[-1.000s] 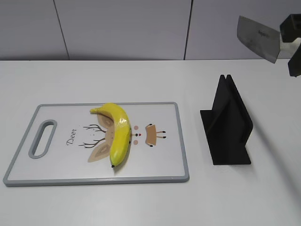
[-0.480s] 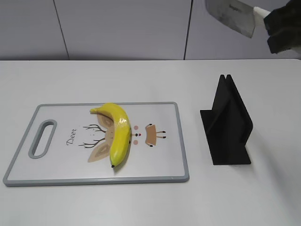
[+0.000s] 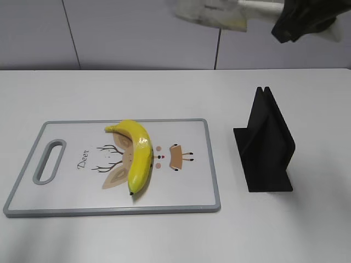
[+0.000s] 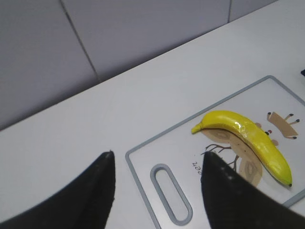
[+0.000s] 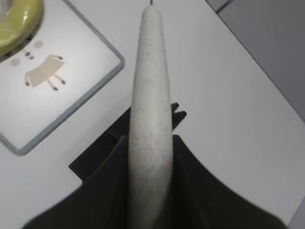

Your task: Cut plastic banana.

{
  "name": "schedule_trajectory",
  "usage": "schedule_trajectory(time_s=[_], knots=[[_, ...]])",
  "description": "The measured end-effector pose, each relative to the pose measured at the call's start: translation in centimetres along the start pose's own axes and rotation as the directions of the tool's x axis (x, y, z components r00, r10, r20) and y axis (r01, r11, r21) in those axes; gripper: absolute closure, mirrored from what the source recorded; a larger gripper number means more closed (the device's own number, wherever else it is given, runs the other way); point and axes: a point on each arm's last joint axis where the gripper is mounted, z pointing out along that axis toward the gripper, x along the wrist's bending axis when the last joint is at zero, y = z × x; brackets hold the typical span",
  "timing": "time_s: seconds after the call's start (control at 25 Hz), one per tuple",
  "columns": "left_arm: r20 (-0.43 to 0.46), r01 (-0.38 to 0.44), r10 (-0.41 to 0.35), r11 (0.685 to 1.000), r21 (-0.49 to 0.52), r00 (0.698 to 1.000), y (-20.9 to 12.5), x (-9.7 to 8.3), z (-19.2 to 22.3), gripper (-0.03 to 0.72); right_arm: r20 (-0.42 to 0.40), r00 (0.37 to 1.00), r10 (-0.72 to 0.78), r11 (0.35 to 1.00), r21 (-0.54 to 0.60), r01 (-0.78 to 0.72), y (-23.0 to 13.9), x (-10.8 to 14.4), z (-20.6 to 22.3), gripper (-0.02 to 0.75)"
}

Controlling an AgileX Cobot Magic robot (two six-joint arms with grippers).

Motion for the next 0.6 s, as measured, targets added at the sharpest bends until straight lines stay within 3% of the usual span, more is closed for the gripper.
schedule_trajectory(time_s=[0.12,0.2,0.28,0.4,0.6], knots=[[0.061,-0.123,0.125,0.992,-0.034,0.990,2.2,0.4,1.3,0.137,-0.081,0.985,-0.155,0.988,-0.018,0.154,0.4,0.7,1.1,0.575],[0.119,-0.214,0.218,0.976,-0.052,0.969,3.8,0.2,2.4,0.137,-0.122,0.965,-0.233,0.973,-0.032,0.231,0.5,1.1,1.8,0.575],[0.201,-0.320,0.327,0.945,-0.068,0.923,5.1,-0.5,3.6,0.137,-0.157,0.939,-0.307,0.952,-0.043,0.304,0.7,1.5,2.8,0.575],[0.313,-0.424,0.429,0.901,-0.088,0.847,6.8,-1.6,6.1,0.137,-0.210,0.885,-0.415,0.910,-0.076,0.409,0.8,2.1,4.4,0.575],[0.472,-0.541,0.513,0.836,-0.087,0.717,8.0,-2.8,10.9,0.144,-0.299,0.817,-0.493,0.870,-0.145,0.472,1.1,3.2,7.0,0.575]])
